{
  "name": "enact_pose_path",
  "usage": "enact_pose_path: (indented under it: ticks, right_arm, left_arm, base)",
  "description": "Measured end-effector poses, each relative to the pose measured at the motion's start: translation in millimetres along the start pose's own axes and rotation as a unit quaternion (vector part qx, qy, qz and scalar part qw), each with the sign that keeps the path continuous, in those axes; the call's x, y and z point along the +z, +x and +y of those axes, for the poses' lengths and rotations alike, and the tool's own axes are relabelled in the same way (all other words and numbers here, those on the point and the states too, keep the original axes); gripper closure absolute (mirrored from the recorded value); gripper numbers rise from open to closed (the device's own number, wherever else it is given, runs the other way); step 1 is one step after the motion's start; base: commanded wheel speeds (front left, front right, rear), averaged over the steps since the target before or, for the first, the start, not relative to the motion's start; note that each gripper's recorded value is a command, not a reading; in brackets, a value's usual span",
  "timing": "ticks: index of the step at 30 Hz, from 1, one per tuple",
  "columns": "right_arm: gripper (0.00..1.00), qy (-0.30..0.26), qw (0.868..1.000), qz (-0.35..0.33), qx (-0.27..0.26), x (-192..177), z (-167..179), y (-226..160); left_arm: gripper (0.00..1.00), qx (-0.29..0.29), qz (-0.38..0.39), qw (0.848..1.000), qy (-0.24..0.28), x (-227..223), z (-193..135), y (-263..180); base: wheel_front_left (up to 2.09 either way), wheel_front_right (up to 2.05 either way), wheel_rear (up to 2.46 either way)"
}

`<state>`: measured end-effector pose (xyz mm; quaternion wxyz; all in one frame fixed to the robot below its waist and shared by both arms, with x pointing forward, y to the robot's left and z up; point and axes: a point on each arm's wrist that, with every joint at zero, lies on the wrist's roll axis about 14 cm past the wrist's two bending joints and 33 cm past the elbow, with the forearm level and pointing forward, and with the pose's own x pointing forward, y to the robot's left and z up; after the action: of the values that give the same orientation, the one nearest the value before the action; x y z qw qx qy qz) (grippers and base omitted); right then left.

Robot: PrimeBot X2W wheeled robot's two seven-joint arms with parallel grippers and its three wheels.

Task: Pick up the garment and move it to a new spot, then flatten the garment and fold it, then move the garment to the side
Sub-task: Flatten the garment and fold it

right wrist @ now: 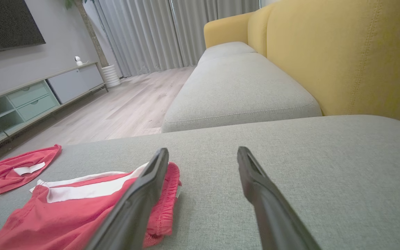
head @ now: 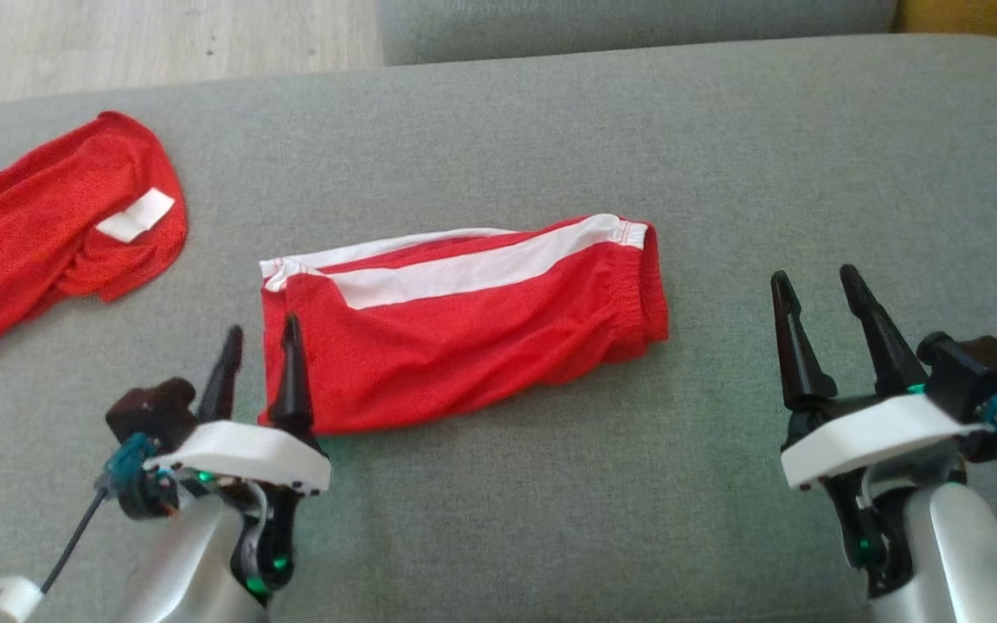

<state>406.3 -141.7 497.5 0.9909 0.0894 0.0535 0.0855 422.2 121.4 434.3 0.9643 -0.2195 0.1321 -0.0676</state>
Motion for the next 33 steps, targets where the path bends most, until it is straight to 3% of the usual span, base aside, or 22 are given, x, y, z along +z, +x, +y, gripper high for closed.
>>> enact_pose_path:
  ticks: [5, 14, 23, 33]
  right_arm:
    - [0.00, 0.000, 1.000, 0.009, -0.006, -4.5, -2.3, -9.9]
    - [0.00, -0.004, 1.000, 0.016, 0.008, -7.2, 8.8, -12.8]
    - [0.00, -0.008, 0.995, 0.088, 0.036, -37.5, 27.5, -1.8]
    - [0.00, -0.029, 0.982, 0.178, 0.063, -56.8, 49.9, 51.3]
  left_arm:
    - [0.00, -0.020, -0.067, 0.996, 0.048, 37.8, -11.2, -7.8]
    - [0.00, -0.003, -0.106, 0.990, 0.095, 54.3, -3.0, -43.7]
    - [0.00, 0.025, -0.130, 0.988, 0.084, 60.8, 8.5, -76.5]
    - [0.00, 0.065, -0.132, 0.986, 0.074, 56.9, 26.9, -102.0]
  base:
    - [0.00, 0.00, 0.00]
    - [0.00, 0.00, 0.00]
    - [0.00, 0.00, 0.00]
    - [0.00, 0.00, 0.00]
